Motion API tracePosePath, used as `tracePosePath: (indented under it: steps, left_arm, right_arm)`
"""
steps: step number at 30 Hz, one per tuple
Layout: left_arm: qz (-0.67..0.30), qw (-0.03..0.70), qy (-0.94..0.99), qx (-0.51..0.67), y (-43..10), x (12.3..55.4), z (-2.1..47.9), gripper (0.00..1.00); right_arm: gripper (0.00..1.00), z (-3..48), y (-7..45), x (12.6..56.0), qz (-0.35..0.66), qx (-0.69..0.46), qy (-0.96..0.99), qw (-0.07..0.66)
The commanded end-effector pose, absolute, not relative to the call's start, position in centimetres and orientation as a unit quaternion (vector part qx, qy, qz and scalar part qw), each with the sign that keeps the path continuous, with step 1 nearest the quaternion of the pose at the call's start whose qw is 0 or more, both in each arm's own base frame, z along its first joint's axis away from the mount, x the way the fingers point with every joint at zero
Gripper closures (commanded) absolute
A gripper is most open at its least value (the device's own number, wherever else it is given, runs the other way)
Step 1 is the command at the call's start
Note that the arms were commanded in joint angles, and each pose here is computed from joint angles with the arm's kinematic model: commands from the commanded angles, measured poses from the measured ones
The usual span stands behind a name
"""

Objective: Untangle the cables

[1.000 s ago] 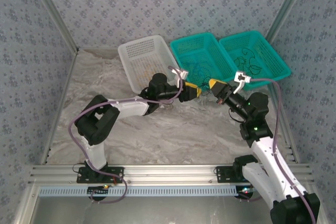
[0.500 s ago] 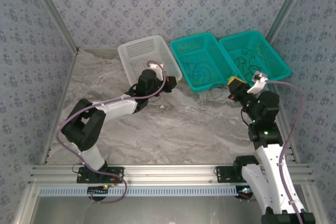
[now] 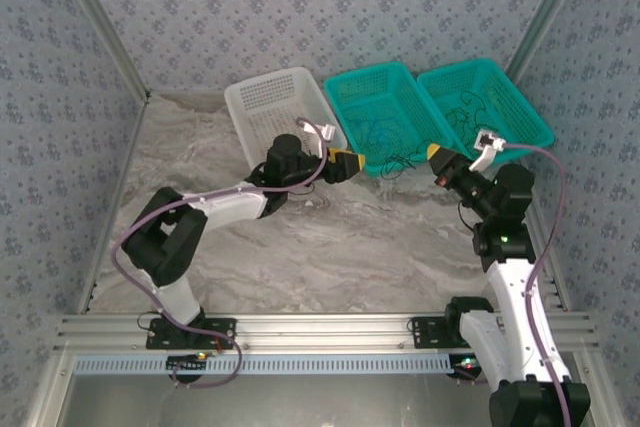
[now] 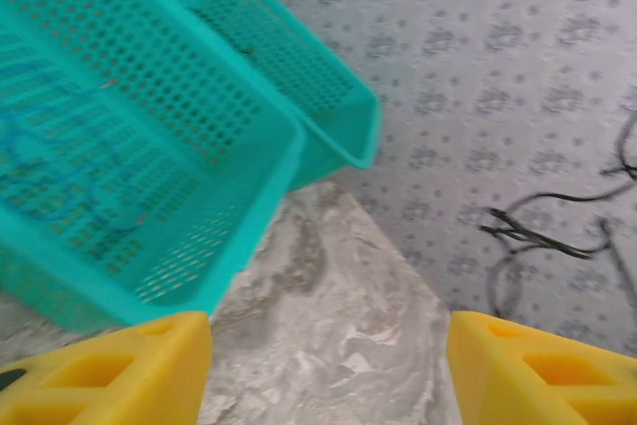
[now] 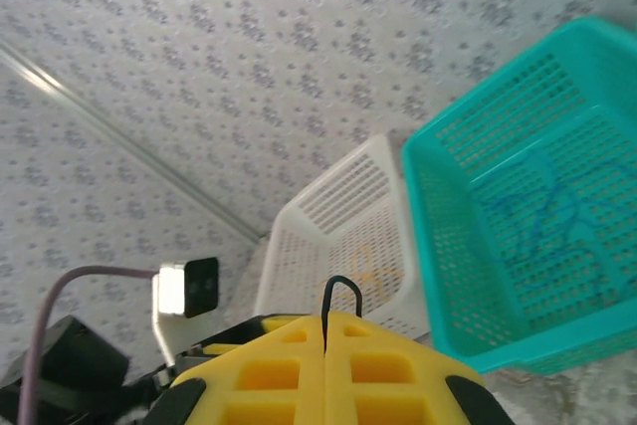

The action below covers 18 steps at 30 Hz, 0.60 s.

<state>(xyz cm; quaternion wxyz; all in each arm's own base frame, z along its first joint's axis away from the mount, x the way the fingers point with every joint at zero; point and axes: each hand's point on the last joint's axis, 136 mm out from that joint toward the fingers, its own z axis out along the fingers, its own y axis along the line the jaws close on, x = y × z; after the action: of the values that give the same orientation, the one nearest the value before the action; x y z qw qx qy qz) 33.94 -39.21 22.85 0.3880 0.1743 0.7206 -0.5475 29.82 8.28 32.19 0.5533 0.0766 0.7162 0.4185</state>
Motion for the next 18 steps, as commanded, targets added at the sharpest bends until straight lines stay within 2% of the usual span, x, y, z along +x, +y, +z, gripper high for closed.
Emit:
tracePosePath:
  steps: [1,11,18]
  left_arm:
    - [-0.613,0.414,0.623,0.255,-40.3,31.4,27.9,0.35]
    - [-0.625,0.421,0.582,0.304,-41.0,29.1,30.4,0.33]
    - [-0.638,0.43,0.558,0.312,-40.7,28.4,32.4,0.33]
  right_arm:
    - [1.0,36.5,10.0,28.9,0.476,0.039,0.681,0.554]
    - [1.0,40.3,12.5,29.6,0.545,0.044,0.659,0.516]
    - [1.0,41.8,14.8,28.9,0.56,0.008,0.656,0.506]
